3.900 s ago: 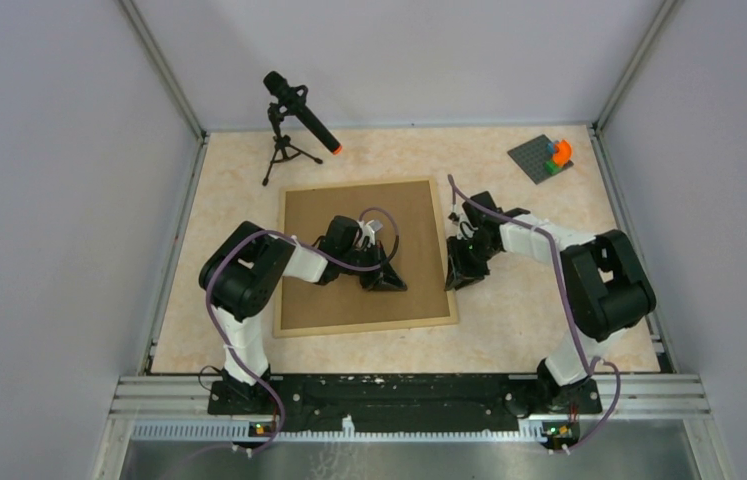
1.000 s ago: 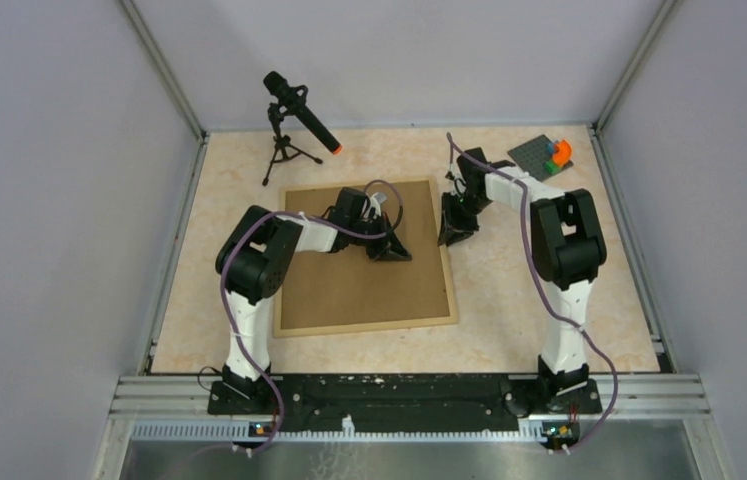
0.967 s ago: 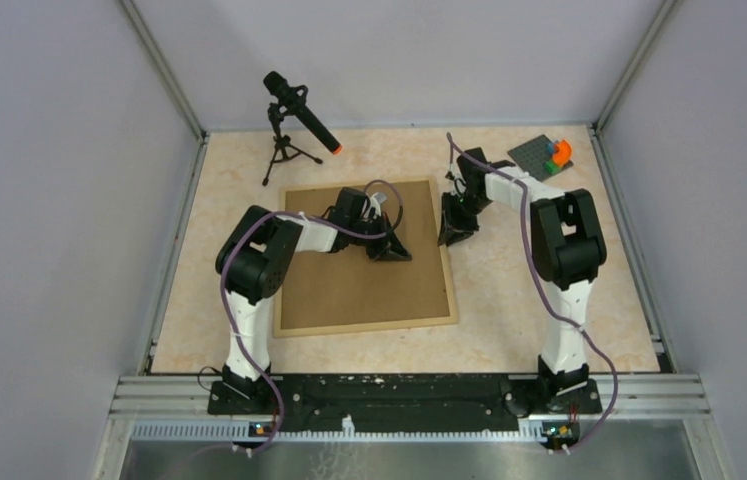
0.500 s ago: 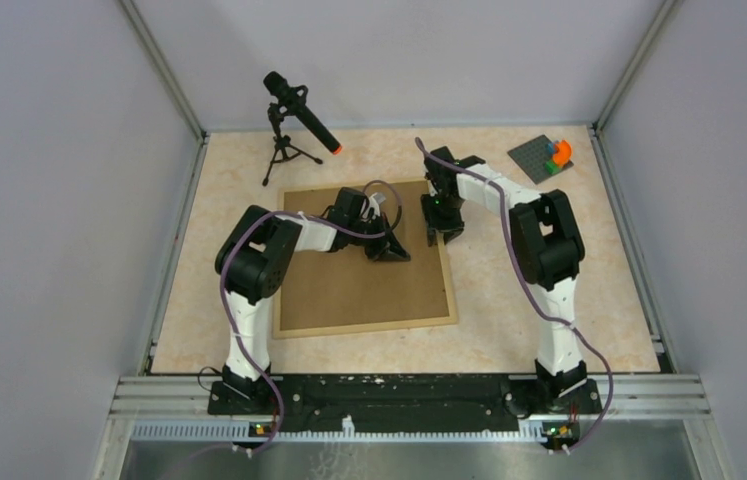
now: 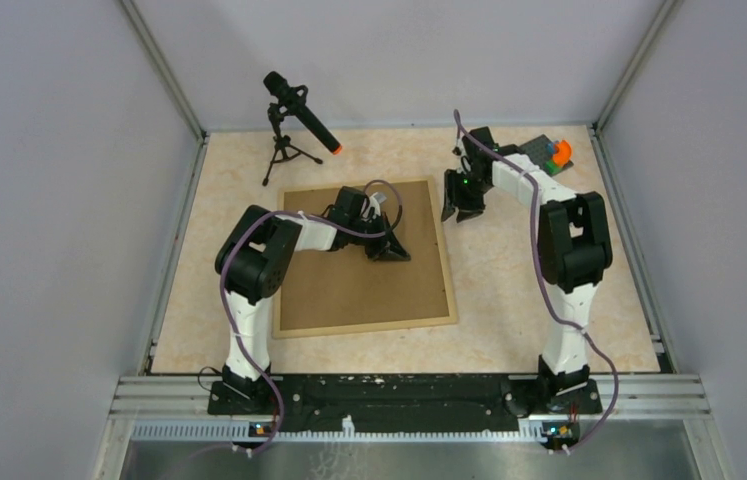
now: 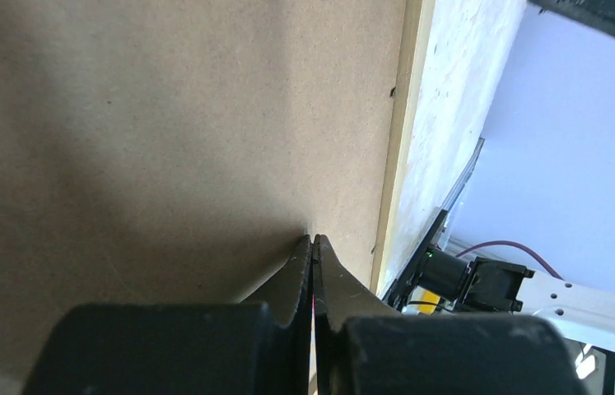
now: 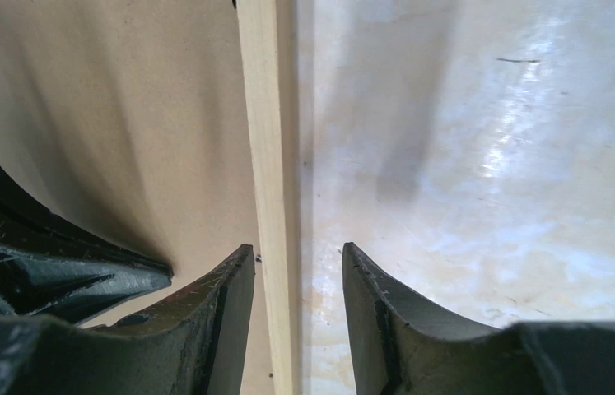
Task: Put the photo into the frame
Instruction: Install the photo frame at the center of the board.
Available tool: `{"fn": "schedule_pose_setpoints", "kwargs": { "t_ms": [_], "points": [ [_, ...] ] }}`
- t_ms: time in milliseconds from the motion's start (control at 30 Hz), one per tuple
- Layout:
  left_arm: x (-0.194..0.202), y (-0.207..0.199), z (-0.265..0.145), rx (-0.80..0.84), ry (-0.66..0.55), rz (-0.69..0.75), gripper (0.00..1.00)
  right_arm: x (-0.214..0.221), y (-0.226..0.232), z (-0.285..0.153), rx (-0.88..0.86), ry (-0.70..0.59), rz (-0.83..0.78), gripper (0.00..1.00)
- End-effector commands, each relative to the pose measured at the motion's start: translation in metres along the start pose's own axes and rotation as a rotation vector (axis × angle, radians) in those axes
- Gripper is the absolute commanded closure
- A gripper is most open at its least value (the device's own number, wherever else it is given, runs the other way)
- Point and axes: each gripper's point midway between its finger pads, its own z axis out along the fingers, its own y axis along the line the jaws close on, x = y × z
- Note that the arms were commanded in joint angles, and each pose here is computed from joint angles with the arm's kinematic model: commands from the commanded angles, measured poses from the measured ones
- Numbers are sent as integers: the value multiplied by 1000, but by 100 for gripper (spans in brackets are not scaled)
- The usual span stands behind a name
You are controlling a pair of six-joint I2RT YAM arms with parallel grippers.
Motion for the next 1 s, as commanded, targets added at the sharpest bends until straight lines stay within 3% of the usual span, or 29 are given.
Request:
{"fn": "schedule_pose_setpoints", "kwargs": {
  "t_ms": [0, 67, 167, 233, 300, 500, 833, 967],
  "points": [
    [5, 47, 2, -179, -18, -18, 98, -23, 14, -7, -56, -93, -44, 57],
    [3, 31, -2, -128, -15, 1, 92, -38, 8, -1, -75, -112, -13, 55],
    [-5, -9, -11, -18, -15, 30, 75, -57, 5, 11, -146, -145, 44, 55],
    [-14, -34, -16, 29, -23, 55, 73, -69, 4, 17, -172, -157, 59, 56],
    [-32, -50, -19, 25, -62, 90, 73, -84, 7, 22, -194, -172, 49, 57],
    [-63, -44, -3, -22, -104, 59, 82, -98, 0, 38, -197, -165, 47, 60],
    [-77, 22, 12, -141, -130, -56, 89, -78, -6, 56, -225, -111, 54, 63],
    [-70, 28, 14, -135, -99, -80, 90, -64, -8, 65, -208, -72, 50, 63]
  ]
}}
